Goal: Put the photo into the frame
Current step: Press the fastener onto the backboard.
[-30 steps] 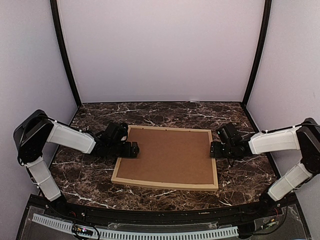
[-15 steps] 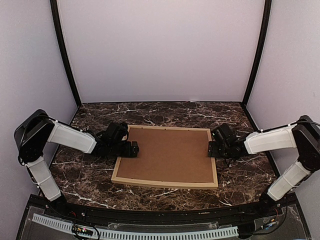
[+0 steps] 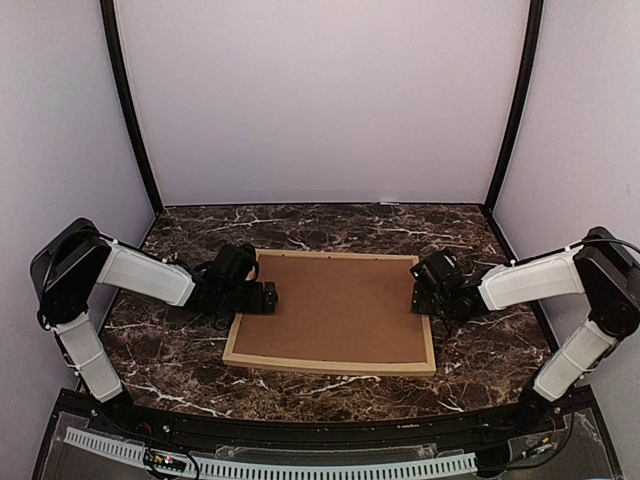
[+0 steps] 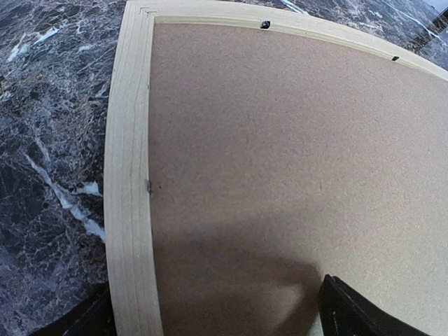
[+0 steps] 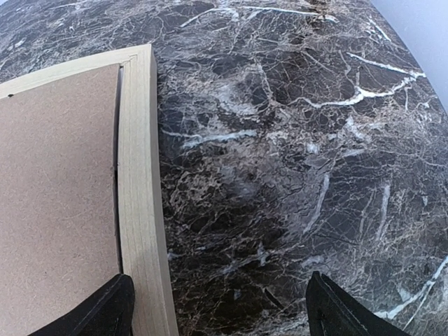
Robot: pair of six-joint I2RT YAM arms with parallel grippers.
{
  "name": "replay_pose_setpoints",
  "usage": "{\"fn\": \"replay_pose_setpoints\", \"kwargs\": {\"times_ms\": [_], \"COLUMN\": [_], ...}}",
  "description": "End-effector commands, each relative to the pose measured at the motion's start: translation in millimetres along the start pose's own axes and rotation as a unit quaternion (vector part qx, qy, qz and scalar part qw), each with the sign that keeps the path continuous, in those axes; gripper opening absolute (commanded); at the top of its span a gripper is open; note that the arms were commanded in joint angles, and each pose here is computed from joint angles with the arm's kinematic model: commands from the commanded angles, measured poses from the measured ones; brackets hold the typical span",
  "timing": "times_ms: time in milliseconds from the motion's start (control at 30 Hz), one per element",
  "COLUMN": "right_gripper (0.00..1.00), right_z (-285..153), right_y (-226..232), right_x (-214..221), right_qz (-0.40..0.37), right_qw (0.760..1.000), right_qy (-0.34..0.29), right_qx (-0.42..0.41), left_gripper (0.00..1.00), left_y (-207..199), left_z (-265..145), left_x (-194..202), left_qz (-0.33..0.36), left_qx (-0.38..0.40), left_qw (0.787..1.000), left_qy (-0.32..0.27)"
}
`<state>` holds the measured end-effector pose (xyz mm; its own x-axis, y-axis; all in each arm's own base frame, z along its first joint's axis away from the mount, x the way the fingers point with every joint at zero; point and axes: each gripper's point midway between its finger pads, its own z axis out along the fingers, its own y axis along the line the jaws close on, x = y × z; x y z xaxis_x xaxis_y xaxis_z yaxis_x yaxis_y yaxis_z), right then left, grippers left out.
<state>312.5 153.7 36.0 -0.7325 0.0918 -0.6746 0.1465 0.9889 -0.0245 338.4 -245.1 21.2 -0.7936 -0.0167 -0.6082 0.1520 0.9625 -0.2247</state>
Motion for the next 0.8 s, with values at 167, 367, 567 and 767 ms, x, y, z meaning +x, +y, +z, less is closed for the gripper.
{"fn": "replay_pose_setpoints", "kwargs": {"times_ms": [167, 367, 567, 767], "right_gripper": [0.89, 0.9, 0.92, 0.92], "right_z": [-58.7, -63.4, -63.6, -60.7], "right_y": [144.4, 136.4, 105.5, 83.0], "right_x": [123.8, 116.5, 75.5, 37.2], "right_qz": [-0.092, -0.099, -0.075, -0.055], "right_qw": [0.914, 0.918, 0.933, 0.941], "right_qy": [0.23, 0.226, 0.191, 0.166], "right_qx": [-0.321, -0.311, -0.296, -0.29], "left_gripper": [0.97, 0.97, 0.97, 0.97], "left_y": [-110.2, -107.1, -95.4, -91.5], "left_z": [-17.7, -17.2, -16.4, -15.9], "left_x": [122.8, 122.9, 116.7, 111.2], "left_qz": [0.05, 0.051, 0.041, 0.037], "left_qx": [0.229, 0.219, 0.18, 0.158], "left_qw": [0.948, 0.95, 0.961, 0.965], "left_qy": [0.217, 0.218, 0.208, 0.204]}}
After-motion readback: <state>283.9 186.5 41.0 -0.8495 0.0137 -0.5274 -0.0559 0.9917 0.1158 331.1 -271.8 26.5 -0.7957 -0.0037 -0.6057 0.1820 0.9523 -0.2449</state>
